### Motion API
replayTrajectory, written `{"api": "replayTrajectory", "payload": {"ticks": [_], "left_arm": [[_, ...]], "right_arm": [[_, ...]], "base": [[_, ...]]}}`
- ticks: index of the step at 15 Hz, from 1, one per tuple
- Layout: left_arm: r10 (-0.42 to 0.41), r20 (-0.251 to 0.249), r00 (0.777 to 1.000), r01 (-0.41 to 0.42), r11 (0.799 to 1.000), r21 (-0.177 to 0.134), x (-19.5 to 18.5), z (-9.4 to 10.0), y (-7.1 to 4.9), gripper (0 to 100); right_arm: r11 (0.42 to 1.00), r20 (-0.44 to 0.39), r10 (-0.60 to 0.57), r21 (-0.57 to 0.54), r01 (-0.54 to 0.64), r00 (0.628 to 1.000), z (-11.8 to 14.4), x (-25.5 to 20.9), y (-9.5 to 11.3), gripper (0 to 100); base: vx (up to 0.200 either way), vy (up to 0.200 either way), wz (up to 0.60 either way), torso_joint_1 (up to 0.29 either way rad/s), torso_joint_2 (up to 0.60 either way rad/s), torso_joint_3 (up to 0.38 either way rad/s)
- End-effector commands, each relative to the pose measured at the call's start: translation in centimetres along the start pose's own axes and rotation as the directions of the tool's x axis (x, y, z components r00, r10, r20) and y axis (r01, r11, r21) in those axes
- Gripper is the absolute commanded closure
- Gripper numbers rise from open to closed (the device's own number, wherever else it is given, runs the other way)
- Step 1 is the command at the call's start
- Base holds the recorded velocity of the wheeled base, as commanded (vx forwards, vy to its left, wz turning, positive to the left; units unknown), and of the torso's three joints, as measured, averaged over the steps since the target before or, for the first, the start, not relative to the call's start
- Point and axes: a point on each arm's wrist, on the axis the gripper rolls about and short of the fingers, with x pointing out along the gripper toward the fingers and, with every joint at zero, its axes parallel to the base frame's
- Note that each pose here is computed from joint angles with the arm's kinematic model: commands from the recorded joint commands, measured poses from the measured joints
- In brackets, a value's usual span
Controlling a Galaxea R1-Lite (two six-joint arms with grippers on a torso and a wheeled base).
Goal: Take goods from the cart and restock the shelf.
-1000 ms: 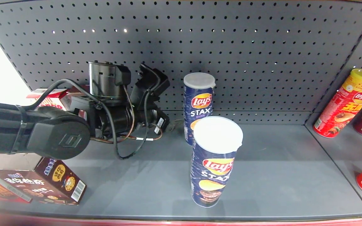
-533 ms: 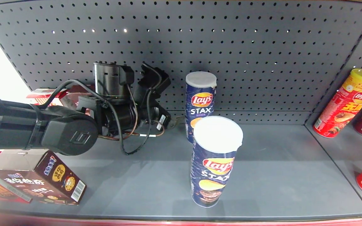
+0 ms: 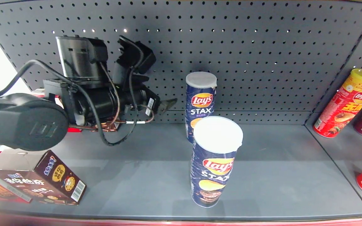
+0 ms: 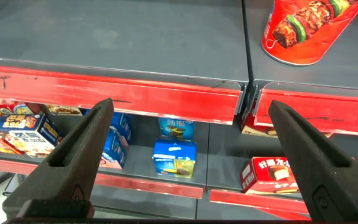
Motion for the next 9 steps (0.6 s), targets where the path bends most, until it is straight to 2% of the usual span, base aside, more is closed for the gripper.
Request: {"api": "replayTrajectory", "payload": {"ticks": [1, 3, 5, 6, 8, 9], "left_arm": [[0.030, 0.085, 0.996, -0.027, 0.999, -0.040, -4.7, 2.9, 0.4, 0], [0.047, 0.140, 0.989, -0.027, 0.989, -0.145, -9.2, 4.0, -0.6, 0], [0.068, 0.157, 0.985, -0.034, 0.977, -0.209, -12.8, 3.3, -1.0, 0], [0.079, 0.195, 0.978, -0.034, 0.974, -0.225, -17.5, 2.3, -1.2, 0], [0.090, 0.235, 0.968, -0.036, 0.973, -0.228, -21.4, 1.1, -1.7, 0], [0.115, 0.301, 0.947, -0.045, 0.972, -0.230, -24.7, 0.6, -1.8, 0]], "right_arm": [[1.000, 0.000, 0.000, 0.000, 0.000, 1.000, 0.0, 0.0, 0.0, 0], [1.000, 0.000, 0.000, 0.000, 0.000, 1.000, 0.0, 0.0, 0.0, 0], [1.000, -0.001, 0.000, 0.000, 0.000, 1.000, 0.0, 0.0, 0.0, 0], [1.000, -0.001, 0.000, 0.000, 0.000, 1.000, 0.0, 0.0, 0.0, 0], [1.000, -0.001, 0.000, 0.000, 0.000, 1.000, 0.0, 0.0, 0.0, 0], [1.000, 0.000, 0.000, 0.000, 0.000, 1.000, 0.0, 0.0, 0.0, 0]], "base": [[0.000, 0.000, 0.00, 0.000, 0.00, 0.000], [0.000, 0.000, 0.00, 0.000, 0.00, 0.000], [0.000, 0.000, 0.00, 0.000, 0.00, 0.000], [0.000, 0.000, 0.00, 0.000, 0.00, 0.000], [0.000, 0.000, 0.00, 0.000, 0.00, 0.000], [0.000, 0.000, 0.00, 0.000, 0.00, 0.000]]}}
